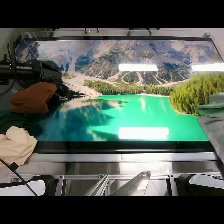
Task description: Fold the shirts.
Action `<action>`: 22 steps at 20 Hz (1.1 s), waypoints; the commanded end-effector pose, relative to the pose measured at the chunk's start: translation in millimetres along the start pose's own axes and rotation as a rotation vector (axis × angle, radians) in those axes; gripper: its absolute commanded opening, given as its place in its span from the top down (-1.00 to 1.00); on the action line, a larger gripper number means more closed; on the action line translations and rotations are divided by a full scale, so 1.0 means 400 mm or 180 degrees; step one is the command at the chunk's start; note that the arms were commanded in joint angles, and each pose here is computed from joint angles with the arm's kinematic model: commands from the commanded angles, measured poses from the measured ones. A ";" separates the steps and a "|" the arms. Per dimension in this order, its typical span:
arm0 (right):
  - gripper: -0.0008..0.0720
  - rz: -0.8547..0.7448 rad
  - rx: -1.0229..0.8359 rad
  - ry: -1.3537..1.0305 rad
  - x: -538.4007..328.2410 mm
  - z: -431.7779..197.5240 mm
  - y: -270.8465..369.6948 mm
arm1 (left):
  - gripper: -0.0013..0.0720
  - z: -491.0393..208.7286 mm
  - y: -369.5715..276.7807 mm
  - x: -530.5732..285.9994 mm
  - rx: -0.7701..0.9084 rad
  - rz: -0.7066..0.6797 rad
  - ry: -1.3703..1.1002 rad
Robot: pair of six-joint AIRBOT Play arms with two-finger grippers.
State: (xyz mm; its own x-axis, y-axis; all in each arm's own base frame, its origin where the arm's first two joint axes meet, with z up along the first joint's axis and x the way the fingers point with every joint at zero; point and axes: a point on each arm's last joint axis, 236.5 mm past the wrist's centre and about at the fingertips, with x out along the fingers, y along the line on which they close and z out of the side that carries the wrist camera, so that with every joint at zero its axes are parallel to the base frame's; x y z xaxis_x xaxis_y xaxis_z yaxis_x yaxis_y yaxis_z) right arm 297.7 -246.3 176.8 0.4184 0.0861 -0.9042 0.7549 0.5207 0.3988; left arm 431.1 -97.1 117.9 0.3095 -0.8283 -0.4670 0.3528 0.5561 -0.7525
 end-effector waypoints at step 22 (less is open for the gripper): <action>-0.46 -0.2203 0.0655 0.1166 0.184 -0.334 -0.529 | 0.94 -0.059 0.037 0.033 -0.0140 -0.0060 0.0090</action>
State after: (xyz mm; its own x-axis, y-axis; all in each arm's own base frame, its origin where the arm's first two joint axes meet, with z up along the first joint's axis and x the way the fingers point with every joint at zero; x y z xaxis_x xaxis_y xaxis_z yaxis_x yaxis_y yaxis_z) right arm 100.0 -241.9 2.0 -0.3420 0.0645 -0.9375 0.8571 0.4304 -0.2831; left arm 419.5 -100.6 88.4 0.2780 -0.8382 -0.4691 0.3179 0.5412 -0.7785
